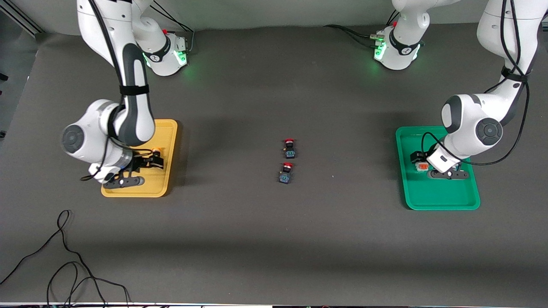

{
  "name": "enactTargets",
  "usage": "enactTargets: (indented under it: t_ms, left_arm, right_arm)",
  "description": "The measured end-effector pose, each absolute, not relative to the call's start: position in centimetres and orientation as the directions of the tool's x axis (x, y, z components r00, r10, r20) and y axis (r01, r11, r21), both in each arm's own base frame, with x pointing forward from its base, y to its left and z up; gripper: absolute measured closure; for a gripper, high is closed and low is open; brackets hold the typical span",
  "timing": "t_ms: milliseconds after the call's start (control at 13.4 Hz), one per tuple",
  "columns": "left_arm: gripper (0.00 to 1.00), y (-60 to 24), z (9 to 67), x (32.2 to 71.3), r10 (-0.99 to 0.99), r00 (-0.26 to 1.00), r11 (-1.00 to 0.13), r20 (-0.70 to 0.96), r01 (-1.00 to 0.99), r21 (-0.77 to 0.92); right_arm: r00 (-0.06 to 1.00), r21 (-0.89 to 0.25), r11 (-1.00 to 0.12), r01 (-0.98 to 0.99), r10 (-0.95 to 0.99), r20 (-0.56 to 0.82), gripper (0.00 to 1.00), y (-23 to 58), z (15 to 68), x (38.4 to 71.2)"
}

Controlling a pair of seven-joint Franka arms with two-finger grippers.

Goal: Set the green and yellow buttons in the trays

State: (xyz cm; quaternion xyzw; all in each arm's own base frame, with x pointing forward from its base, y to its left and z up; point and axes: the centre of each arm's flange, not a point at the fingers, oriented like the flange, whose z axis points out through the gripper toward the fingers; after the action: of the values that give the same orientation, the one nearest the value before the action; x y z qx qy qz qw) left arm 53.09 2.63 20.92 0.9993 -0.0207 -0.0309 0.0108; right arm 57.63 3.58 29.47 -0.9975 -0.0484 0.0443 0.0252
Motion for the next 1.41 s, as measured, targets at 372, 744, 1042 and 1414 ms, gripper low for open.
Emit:
enactTargets:
  t_ms: [372,744,1042,1414]
  left_arm:
    - [0.0,1.4,34.5,55.1,-0.067,0.99,-0.998,-0.122,-0.069,-0.008]
    - [0.0,-0.2,52.3,56.7,-0.08,0.985,-0.996,-0.152,-0.084,-0.025]
    - [0.0,-1.6,58.4,57.5,-0.101,0.987,-0.994,-0.125,-0.105,-0.022]
    - [0.0,-3.3,57.9,59.2,-0.132,0.982,-0.991,-0.133,-0.135,-0.008]
  right_arm:
    - [0.983,-0.055,-0.992,0.116,0.123,-0.134,0.0,5.1,39.8,60.9]
    - [0.975,-0.014,-0.985,0.173,0.173,-0.136,0.0,6.3,49.0,61.9]
    - [0.976,0.007,-0.983,0.182,0.18,-0.126,0.0,6.4,54.4,61.5]
    - [0.98,0.05,-0.986,0.16,0.153,-0.124,0.0,4.4,57.7,60.5]
